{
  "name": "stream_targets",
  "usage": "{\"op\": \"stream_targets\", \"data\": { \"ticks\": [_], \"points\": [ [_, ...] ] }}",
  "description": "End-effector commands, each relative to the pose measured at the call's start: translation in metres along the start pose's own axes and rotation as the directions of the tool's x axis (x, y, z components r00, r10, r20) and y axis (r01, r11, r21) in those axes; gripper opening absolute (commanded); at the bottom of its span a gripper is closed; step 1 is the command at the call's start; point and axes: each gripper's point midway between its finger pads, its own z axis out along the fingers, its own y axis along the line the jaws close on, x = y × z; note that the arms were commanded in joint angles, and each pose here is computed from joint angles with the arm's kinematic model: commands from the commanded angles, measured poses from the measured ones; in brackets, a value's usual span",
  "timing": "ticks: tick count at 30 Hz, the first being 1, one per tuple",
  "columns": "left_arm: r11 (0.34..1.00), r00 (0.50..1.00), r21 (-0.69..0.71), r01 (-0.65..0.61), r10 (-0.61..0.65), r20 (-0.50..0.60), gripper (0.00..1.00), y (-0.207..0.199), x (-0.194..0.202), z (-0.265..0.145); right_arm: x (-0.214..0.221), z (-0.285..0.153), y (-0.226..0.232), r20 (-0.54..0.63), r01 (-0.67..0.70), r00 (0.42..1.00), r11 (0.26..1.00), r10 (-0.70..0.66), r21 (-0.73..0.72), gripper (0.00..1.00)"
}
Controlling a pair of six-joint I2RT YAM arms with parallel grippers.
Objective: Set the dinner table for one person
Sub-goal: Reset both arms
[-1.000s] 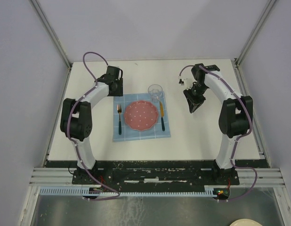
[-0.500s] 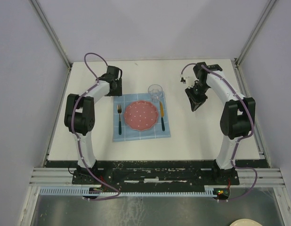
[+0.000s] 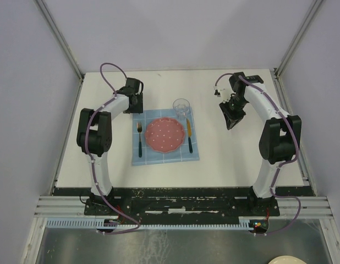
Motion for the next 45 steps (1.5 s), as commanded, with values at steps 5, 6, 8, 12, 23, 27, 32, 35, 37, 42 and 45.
{"op": "stream_targets", "data": {
  "ticks": [5,6,8,12,23,27,32,35,37,42,45],
  "points": [
    [1.0,1.0,0.03,0.008,-0.008,-0.001,0.58,-0.004,0.002,0.008,-0.002,-0.019,-0.005,0.048,0.013,0.999,0.999,-0.015,0.043,0.22],
    [0.999,1.0,0.035,0.009,-0.009,-0.003,0.58,-0.005,0.002,0.009,-0.002,-0.018,-0.006,0.047,0.013,0.999,0.999,-0.015,0.043,0.22],
    [0.999,1.0,0.038,0.011,-0.011,-0.005,0.58,-0.005,0.003,0.011,-0.001,-0.018,-0.007,0.044,0.01,0.999,0.999,-0.012,0.045,0.21],
    [0.999,1.0,0.035,0.017,-0.017,-0.011,0.57,-0.001,0.002,0.016,0.0,-0.018,-0.008,0.043,0.008,0.999,0.999,-0.01,0.048,0.21],
    [0.998,0.999,0.052,0.028,-0.026,-0.039,0.54,0.003,0.007,0.029,0.001,-0.022,-0.013,0.047,0.0,0.999,0.998,-0.003,0.063,0.21],
    [0.998,0.999,0.053,0.019,-0.017,-0.039,0.5,0.003,0.007,0.029,0.003,-0.024,-0.015,0.045,-0.002,0.999,0.998,-0.001,0.068,0.21],
    [0.998,0.999,0.058,0.016,-0.014,-0.036,0.45,0.003,0.008,0.03,0.004,-0.025,-0.017,0.046,-0.006,0.999,0.997,0.002,0.078,0.21],
    [0.998,0.999,0.062,0.013,-0.011,-0.032,0.43,0.002,0.006,0.031,0.005,-0.025,-0.018,0.047,-0.009,0.999,0.997,0.005,0.081,0.21],
    [0.998,1.0,0.057,0.009,-0.007,-0.029,0.42,0.003,0.005,0.031,0.006,-0.025,-0.018,0.044,-0.011,0.999,0.997,0.007,0.082,0.21],
    [0.998,0.999,0.065,0.014,-0.012,-0.03,0.41,0.002,0.005,0.031,0.007,-0.026,-0.019,0.047,-0.011,0.999,0.996,0.007,0.088,0.21],
    [0.998,1.0,0.062,0.01,-0.008,-0.028,0.4,0.003,0.004,0.031,0.008,-0.026,-0.02,0.045,-0.015,0.999,0.996,0.011,0.089,0.2]
  ]
}}
